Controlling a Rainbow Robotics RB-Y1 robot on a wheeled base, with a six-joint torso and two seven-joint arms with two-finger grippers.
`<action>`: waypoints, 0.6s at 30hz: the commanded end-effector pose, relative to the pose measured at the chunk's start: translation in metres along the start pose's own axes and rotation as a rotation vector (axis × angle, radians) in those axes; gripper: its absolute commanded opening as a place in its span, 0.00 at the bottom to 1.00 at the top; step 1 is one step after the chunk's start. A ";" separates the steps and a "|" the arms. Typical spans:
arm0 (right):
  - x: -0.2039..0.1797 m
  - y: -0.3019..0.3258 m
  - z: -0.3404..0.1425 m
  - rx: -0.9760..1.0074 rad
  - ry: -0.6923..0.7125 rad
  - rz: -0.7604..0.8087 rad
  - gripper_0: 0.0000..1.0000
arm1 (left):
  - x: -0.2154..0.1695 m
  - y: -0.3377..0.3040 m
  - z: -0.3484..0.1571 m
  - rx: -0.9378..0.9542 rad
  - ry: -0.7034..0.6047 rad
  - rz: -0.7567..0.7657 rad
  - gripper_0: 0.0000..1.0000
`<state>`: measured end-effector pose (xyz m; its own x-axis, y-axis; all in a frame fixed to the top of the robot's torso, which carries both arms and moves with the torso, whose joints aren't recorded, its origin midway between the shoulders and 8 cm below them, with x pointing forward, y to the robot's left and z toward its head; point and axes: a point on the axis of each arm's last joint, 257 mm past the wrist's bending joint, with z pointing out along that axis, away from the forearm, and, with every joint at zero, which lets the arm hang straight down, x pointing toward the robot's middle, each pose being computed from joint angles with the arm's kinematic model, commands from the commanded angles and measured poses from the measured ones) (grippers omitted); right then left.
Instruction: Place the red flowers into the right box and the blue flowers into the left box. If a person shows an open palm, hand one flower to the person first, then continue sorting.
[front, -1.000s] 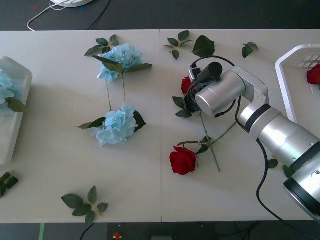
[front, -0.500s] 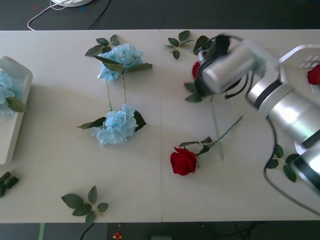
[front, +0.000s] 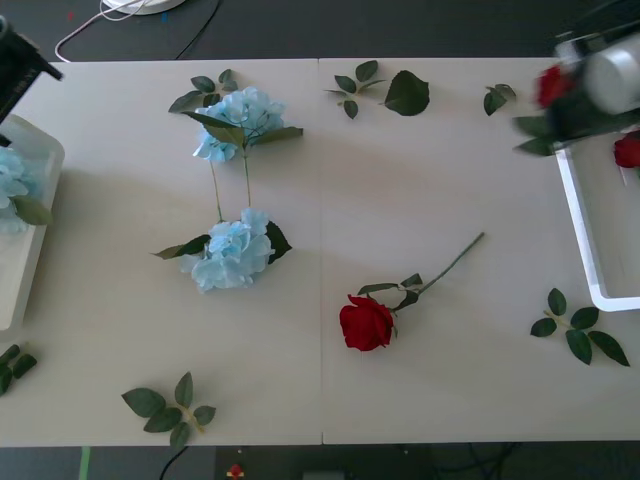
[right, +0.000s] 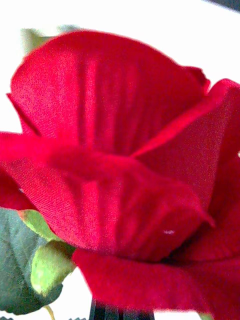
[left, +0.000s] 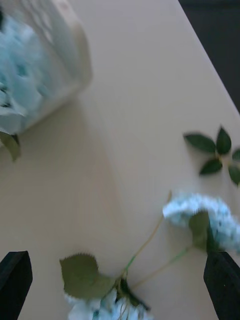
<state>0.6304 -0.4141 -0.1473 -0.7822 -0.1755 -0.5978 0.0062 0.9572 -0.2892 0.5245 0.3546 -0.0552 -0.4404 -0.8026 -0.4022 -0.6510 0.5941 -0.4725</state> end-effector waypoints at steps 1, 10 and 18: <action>-0.025 -0.080 -0.042 0.094 -0.052 -0.058 0.00 | 0.005 -0.032 -0.015 0.017 -0.027 -0.094 1.00; -0.007 -0.177 -0.044 0.244 -0.123 -0.076 0.00 | 0.060 -0.064 0.019 0.034 -0.022 -0.429 1.00; 0.018 -0.214 -0.023 0.311 -0.122 -0.083 0.00 | 0.069 -0.079 0.031 0.086 -0.055 -0.964 1.00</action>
<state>0.6128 -0.5849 -0.0814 -0.6847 -0.2466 -0.6858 0.1519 0.8721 -0.4652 0.5531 0.2649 -0.0965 0.0974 -0.9942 -0.0464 -0.7669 -0.0452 -0.6401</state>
